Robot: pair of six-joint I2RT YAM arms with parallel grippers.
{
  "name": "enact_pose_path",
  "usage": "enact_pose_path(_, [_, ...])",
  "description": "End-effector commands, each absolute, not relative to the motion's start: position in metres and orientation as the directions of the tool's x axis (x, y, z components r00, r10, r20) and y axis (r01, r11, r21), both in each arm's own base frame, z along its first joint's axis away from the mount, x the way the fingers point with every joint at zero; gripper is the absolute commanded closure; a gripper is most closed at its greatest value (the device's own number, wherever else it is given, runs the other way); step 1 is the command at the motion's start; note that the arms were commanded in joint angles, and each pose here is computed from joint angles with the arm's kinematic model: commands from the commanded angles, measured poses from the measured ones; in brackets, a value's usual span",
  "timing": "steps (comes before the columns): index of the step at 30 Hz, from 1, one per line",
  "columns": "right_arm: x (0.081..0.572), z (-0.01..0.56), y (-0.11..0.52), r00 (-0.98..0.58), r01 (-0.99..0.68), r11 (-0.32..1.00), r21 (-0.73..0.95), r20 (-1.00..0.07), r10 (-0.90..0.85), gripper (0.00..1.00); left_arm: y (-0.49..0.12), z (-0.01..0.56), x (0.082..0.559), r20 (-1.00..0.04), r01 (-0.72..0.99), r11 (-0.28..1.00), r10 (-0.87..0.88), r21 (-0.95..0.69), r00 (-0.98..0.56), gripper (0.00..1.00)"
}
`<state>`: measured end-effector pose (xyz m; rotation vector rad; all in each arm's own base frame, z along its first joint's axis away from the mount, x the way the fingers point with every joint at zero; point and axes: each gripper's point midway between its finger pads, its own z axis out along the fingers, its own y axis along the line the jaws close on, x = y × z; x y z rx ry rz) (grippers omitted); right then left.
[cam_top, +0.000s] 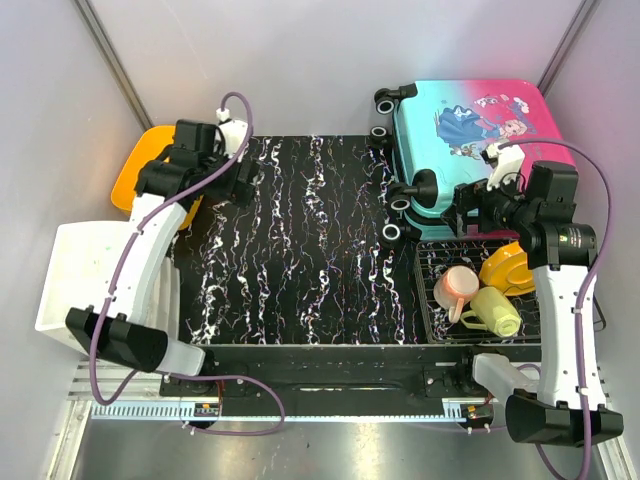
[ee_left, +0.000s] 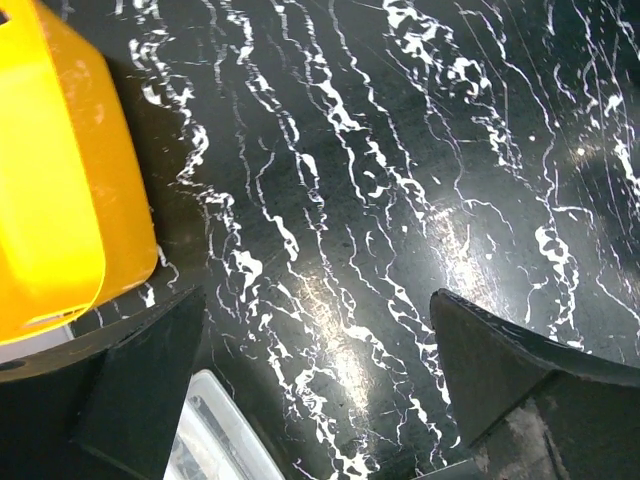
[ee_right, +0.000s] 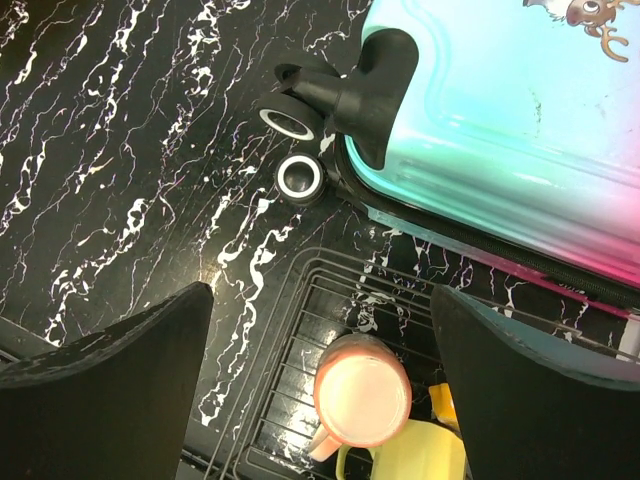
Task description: Open, take out, and arrange the luggage
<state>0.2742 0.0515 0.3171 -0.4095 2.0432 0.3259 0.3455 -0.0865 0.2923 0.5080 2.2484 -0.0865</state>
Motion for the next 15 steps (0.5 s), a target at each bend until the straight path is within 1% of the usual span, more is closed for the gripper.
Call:
enact_pose_path(1, [0.281, 0.329, 0.054, -0.415, -0.418, 0.907, 0.056, -0.9, -0.136, 0.0, -0.131, 0.298, 0.363, -0.77, 0.547, 0.833, 0.402, 0.082, -0.495, 0.01])
enact_pose_path(3, [0.28, 0.327, 0.054, -0.429, -0.415, 0.907, 0.066, -0.894, -0.131, 0.0, -0.16, 0.307, 0.366, -0.786, 0.641, 0.762, 0.451, 0.092, -0.423, 0.01])
enact_pose_path(4, [0.279, 0.327, 0.053, -0.427, -0.413, 0.909, 0.06, -0.894, -0.135, 0.0, -0.181, 0.3, 0.368, -0.786, 0.706, 0.707, 0.462, 0.047, -0.41, 0.01])
enact_pose_path(5, [0.278, 0.326, 0.052, -0.429, -0.407, 0.912, 0.058, -0.893, -0.135, 0.0, -0.195, 0.309, 0.369, -0.806, 0.747, 0.663, 0.464, 0.04, -0.368, 0.01])
enact_pose_path(7, [0.277, 0.325, 0.047, -0.425, -0.391, 0.92, 0.033, -0.893, -0.149, 0.0, -0.231, 0.309, 0.373, -0.838, 0.823, 0.567, 0.453, 0.007, -0.305, 0.01])
enact_pose_path(9, [0.276, 0.324, 0.044, -0.429, -0.382, 0.924, 0.02, -0.889, -0.159, 0.0, -0.259, 0.315, 0.374, -0.866, 0.874, 0.486, 0.441, 0.009, -0.236, 0.01])
enact_pose_path(10, [0.277, 0.324, 0.041, -0.431, -0.368, 0.93, 0.008, -0.887, -0.163, 0.0, -0.278, 0.314, 0.375, -0.886, 0.91, 0.415, 0.419, -0.007, -0.198, 0.01])
enact_pose_path(13, [0.278, 0.321, 0.034, -0.449, -0.332, 0.943, 0.003, -0.88, -0.156, 0.0, -0.319, 0.317, 0.381, -0.927, 0.951, 0.308, 0.359, 0.007, -0.11, 0.01])
enact_pose_path(15, [0.277, 0.318, 0.033, -0.458, -0.319, 0.948, 0.009, -0.877, -0.146, 0.0, -0.341, 0.316, 0.38, -0.942, 0.966, 0.257, 0.325, 0.004, -0.083, 0.01])
